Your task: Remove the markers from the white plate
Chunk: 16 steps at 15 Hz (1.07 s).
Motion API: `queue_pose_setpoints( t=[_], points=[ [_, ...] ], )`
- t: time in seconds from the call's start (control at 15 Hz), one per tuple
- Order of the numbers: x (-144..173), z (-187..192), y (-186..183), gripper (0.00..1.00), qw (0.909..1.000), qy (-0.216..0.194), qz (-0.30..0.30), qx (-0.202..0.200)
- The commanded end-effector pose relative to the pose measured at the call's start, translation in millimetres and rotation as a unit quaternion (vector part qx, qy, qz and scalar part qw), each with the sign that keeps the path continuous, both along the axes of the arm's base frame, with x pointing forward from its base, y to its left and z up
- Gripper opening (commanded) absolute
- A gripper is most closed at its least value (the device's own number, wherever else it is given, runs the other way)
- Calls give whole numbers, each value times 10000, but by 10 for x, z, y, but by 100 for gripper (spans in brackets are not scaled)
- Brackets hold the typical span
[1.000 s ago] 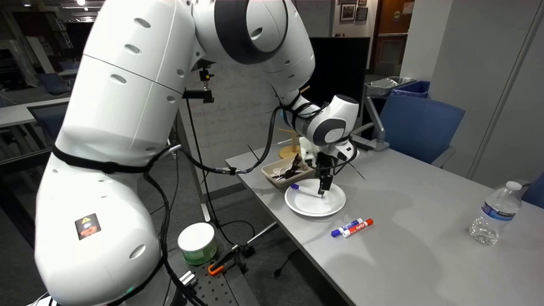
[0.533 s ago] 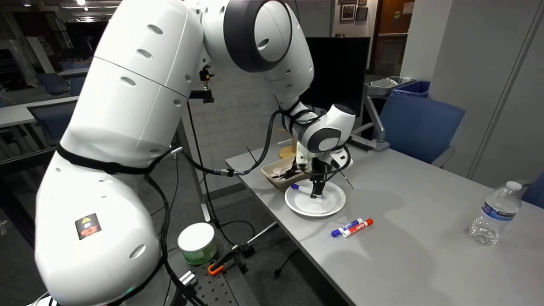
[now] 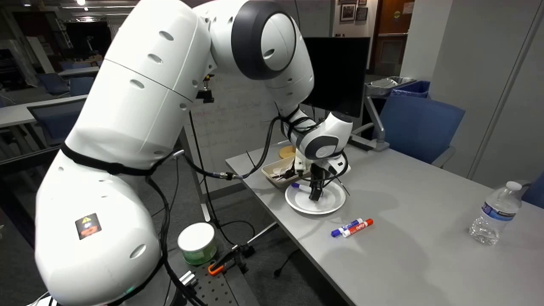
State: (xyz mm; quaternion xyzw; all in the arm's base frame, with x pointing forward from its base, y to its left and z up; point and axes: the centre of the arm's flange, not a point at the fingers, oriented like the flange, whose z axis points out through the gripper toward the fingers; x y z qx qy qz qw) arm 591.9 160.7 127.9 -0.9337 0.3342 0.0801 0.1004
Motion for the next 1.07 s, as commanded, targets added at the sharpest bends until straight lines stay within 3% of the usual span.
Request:
queue_pose_setpoints(
  t=[0.0,0.27,0.33,0.8,1.0],
  points=[
    [51,-47,48,28,9998,-56,-179,49],
    [78,9,71,2,9998,-85,-188,55],
    [73,29,73,6,9998,-77,-194,60],
    [-64,550,-15,6,9999,-115,7,78],
    [-182,772,-162,6,9996,-66,157,-207]
  ],
)
